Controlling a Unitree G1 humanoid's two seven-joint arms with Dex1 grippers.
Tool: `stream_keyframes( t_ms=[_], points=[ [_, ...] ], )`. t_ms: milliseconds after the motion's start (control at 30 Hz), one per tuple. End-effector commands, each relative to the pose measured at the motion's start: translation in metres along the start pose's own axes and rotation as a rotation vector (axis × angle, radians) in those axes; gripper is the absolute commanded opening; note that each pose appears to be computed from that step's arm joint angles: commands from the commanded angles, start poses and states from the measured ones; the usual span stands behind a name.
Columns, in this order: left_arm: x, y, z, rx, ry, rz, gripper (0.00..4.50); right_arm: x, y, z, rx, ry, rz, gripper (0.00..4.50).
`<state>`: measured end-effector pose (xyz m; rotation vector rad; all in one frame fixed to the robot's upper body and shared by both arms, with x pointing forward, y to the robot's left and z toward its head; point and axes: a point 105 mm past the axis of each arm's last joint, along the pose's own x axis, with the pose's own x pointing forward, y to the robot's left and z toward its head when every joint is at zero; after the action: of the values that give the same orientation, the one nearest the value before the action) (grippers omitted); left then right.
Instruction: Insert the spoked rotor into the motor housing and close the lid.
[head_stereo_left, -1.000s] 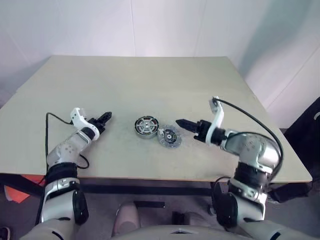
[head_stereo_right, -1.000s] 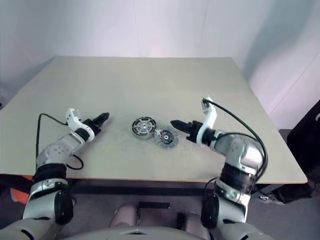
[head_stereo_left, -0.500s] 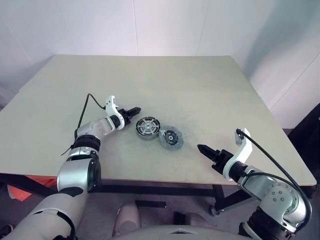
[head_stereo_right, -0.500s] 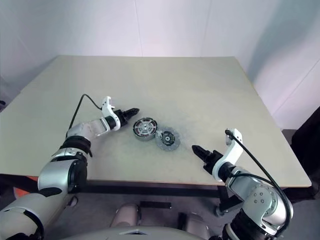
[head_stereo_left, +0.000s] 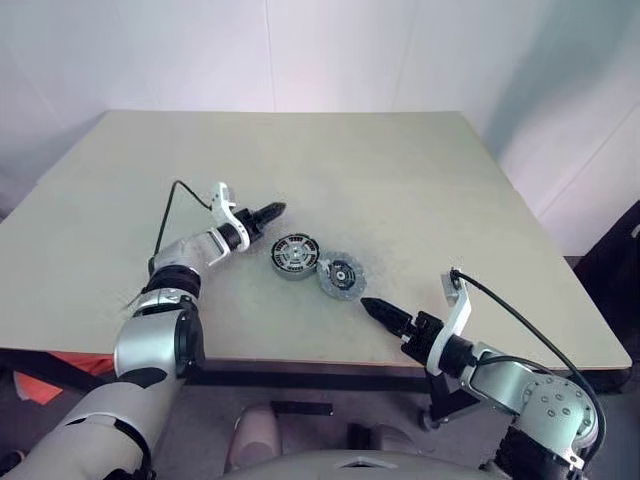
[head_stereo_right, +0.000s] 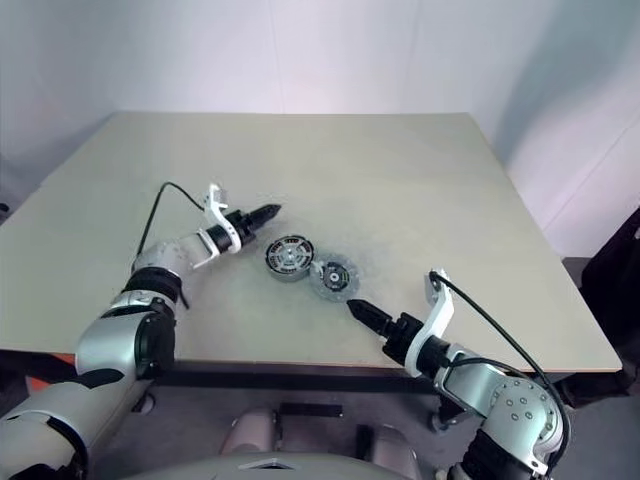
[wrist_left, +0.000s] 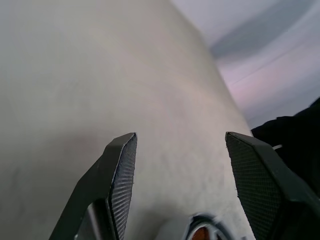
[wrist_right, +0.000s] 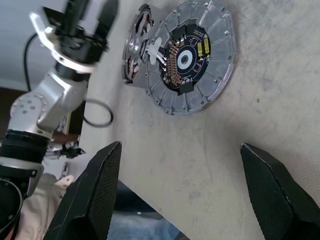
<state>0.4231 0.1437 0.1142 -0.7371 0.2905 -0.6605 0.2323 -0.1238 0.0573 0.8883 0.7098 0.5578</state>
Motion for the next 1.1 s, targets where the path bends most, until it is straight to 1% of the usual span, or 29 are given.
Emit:
stream_keyframes(
  t_ms=[33,133,200,467,700,933,1100],
  points=[
    [-0.012,-0.03,0.04,0.087,-0.067,-0.129,3.03,0.01,-0.004,0.0,0.021,0.046,-0.017,4.28],
    [-0.019,-0.038,0.043,0.145,-0.029,-0.149,3.03,0.018,-0.004,0.002,0.037,0.059,-0.019,4.28],
    [-0.023,-0.04,0.039,0.175,-0.003,-0.149,3.03,0.025,-0.007,0.003,0.055,0.062,-0.029,4.28],
    [-0.029,-0.04,0.024,0.178,0.037,-0.137,3.03,0.048,0.003,0.012,0.08,0.037,-0.01,4.28],
    [-0.03,-0.039,0.024,0.176,0.029,-0.118,3.03,0.06,0.01,0.017,0.071,0.049,0.011,4.28],
    [-0.038,-0.034,0.028,0.183,0.009,-0.081,3.03,0.073,0.017,0.017,0.06,0.082,0.031,4.28],
    [-0.042,-0.031,0.03,0.189,-0.002,-0.056,3.03,0.079,0.02,0.024,0.058,0.081,0.043,4.28]
  ],
)
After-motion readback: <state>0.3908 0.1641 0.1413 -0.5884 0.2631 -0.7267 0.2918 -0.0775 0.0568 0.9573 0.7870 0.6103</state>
